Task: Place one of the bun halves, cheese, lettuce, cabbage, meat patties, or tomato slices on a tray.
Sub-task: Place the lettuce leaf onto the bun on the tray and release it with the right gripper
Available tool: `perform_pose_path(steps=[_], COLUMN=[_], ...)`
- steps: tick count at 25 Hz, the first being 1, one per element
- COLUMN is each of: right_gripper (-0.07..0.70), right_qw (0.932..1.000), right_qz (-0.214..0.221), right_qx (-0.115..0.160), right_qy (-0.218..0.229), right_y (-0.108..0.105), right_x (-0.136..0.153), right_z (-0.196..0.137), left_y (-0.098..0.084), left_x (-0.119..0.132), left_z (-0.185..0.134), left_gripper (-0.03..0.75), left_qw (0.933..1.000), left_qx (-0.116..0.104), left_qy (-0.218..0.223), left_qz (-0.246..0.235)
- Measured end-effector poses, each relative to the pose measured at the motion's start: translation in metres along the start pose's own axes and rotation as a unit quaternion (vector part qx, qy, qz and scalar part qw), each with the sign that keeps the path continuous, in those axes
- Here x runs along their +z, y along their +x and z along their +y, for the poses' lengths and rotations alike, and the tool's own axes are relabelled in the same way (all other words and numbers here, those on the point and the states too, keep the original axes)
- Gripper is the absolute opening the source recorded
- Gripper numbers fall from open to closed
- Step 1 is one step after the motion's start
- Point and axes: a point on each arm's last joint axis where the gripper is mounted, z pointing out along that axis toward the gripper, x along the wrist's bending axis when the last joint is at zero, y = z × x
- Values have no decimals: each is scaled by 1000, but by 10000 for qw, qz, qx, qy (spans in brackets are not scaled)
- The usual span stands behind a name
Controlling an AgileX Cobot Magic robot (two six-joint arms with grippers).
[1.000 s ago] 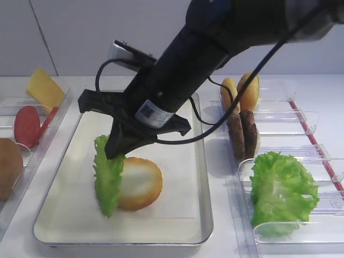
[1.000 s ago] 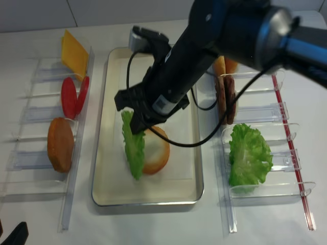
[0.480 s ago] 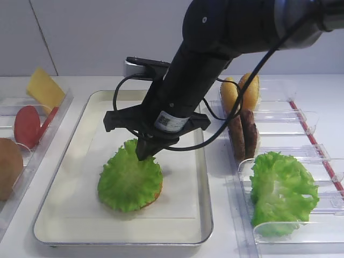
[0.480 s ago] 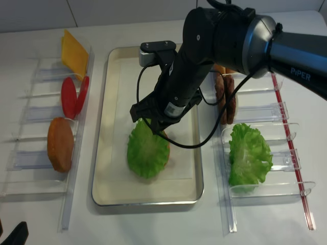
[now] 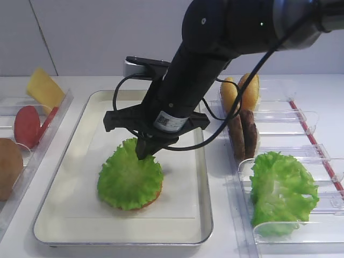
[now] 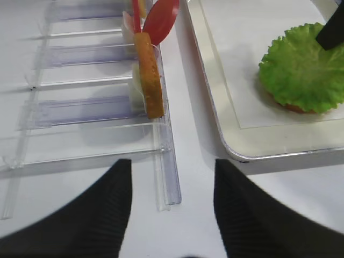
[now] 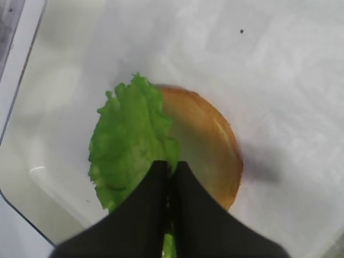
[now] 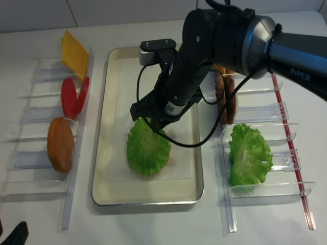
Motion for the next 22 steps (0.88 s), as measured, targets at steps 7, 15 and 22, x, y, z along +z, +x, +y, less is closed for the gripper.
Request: perform_pose_path(steps=[7,15,22], right_gripper=[52,147,503], right_qw=[10000,9997,9980], right_qz=[-28,-224,-509], right_qx=[31,-64,-302], right_qy=[85,113,241], right_y=[-3,-6,-10], right_x=[7,7,4], right_z=[0,-1,-1], left_y=[0,0,0], left_x=[0,0,0], left_z=[0,0,0], left_gripper=[327,327,327], left_qw=[10000,10000,10000], left_qx=[0,0,0], left_qy=[0,0,0], left_qz=[0,0,0])
